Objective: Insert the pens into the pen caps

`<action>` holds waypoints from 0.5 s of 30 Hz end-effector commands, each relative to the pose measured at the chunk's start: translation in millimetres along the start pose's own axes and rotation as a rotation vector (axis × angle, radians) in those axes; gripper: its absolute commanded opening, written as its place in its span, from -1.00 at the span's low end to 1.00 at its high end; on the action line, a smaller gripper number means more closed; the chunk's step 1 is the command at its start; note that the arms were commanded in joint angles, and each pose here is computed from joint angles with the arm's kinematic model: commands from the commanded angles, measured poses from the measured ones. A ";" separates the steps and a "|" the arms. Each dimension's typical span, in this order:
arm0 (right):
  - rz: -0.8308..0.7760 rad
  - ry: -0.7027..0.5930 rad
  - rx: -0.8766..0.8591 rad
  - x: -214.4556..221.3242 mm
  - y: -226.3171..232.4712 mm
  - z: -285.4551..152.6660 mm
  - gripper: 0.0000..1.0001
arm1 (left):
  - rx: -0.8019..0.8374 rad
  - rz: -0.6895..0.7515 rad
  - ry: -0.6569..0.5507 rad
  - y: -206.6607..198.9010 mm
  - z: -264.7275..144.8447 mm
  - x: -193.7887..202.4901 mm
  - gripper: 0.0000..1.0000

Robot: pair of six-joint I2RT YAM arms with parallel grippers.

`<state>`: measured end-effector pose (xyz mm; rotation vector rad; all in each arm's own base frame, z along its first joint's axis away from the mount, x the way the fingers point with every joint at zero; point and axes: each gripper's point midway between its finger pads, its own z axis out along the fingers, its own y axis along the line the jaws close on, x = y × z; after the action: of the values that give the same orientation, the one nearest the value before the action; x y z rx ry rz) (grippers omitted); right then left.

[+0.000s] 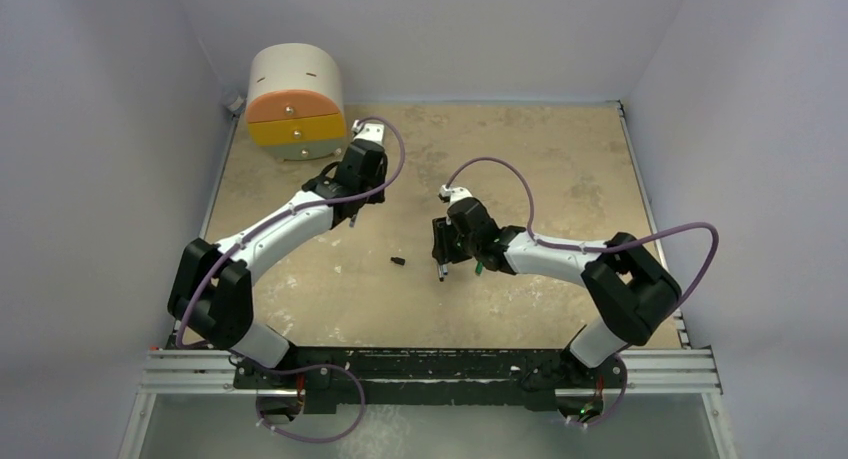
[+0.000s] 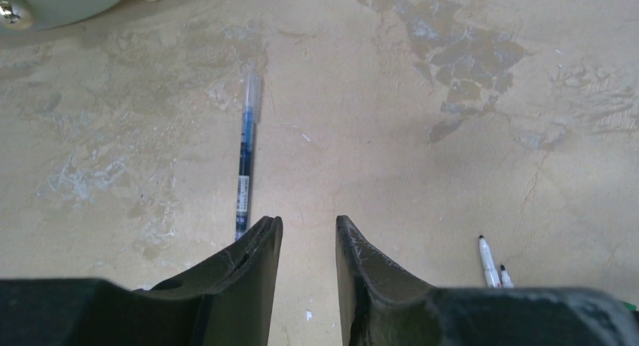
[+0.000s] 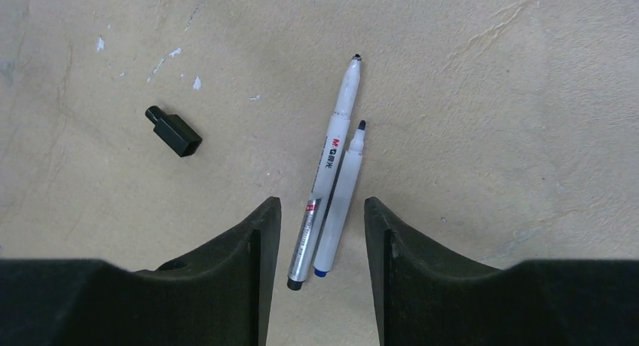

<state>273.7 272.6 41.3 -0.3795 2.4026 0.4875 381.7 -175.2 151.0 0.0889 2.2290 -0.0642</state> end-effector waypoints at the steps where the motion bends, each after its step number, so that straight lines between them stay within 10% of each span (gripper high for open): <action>1: 0.062 -0.073 0.026 -16.7 -2.2 -6.3 -0.08 | 0.021 -0.038 -0.081 -7.2 -18.0 -16.4 -0.36; 15: 0.055 -0.025 0.104 3.0 -19.9 4.3 -0.38 | 0.062 -0.065 -0.070 -14.8 -16.9 -2.5 -0.36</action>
<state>278.4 262.9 37.2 -0.2903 2.4049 0.4320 362.3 -182.4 138.6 0.0927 2.2375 -0.1013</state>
